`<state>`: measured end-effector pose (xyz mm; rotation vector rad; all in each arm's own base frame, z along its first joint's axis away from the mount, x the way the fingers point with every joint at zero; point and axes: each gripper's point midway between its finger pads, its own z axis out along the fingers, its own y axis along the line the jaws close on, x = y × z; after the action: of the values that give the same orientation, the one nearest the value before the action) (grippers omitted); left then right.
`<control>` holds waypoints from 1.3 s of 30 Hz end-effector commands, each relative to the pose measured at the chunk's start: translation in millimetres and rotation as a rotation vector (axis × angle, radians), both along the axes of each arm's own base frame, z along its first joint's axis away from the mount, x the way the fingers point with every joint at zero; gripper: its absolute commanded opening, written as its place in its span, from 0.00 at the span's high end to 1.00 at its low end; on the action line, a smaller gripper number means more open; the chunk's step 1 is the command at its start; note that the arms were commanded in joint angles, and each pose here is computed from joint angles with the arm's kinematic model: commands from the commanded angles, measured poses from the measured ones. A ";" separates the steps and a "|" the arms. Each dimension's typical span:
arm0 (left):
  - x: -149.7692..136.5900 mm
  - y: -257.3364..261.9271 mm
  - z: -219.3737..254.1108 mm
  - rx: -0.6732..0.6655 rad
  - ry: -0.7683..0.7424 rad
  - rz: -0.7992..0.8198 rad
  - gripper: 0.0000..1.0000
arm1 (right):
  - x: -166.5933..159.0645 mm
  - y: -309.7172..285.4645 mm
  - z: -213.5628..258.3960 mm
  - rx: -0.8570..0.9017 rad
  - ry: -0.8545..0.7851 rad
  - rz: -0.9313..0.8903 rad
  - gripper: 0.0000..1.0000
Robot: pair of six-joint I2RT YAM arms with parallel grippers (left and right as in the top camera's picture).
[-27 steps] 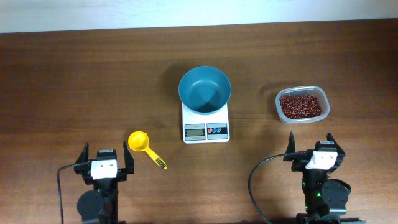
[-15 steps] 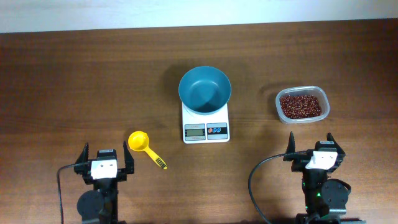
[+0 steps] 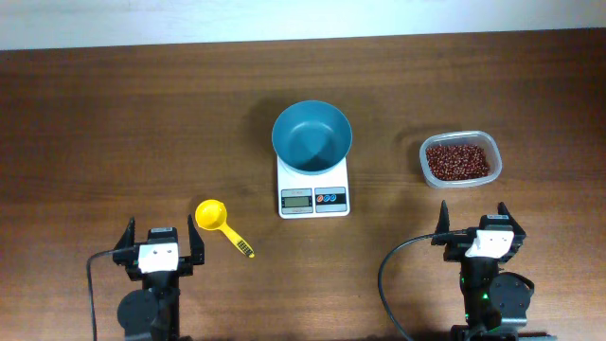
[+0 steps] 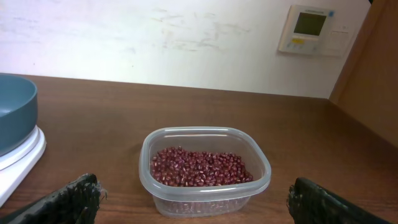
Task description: Scoop item into bowl and weigh 50g on scale
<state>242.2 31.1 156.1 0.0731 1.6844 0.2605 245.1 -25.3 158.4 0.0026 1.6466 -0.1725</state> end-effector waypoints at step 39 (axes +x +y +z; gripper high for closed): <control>-0.3 -29.0 20.2 -0.023 -0.047 -0.164 0.01 | 0.0 2.4 -3.0 0.001 0.007 0.010 0.01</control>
<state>244.3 21.6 168.9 0.1136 1.6268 0.2203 245.1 -25.3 158.4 0.0032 1.6466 -0.1719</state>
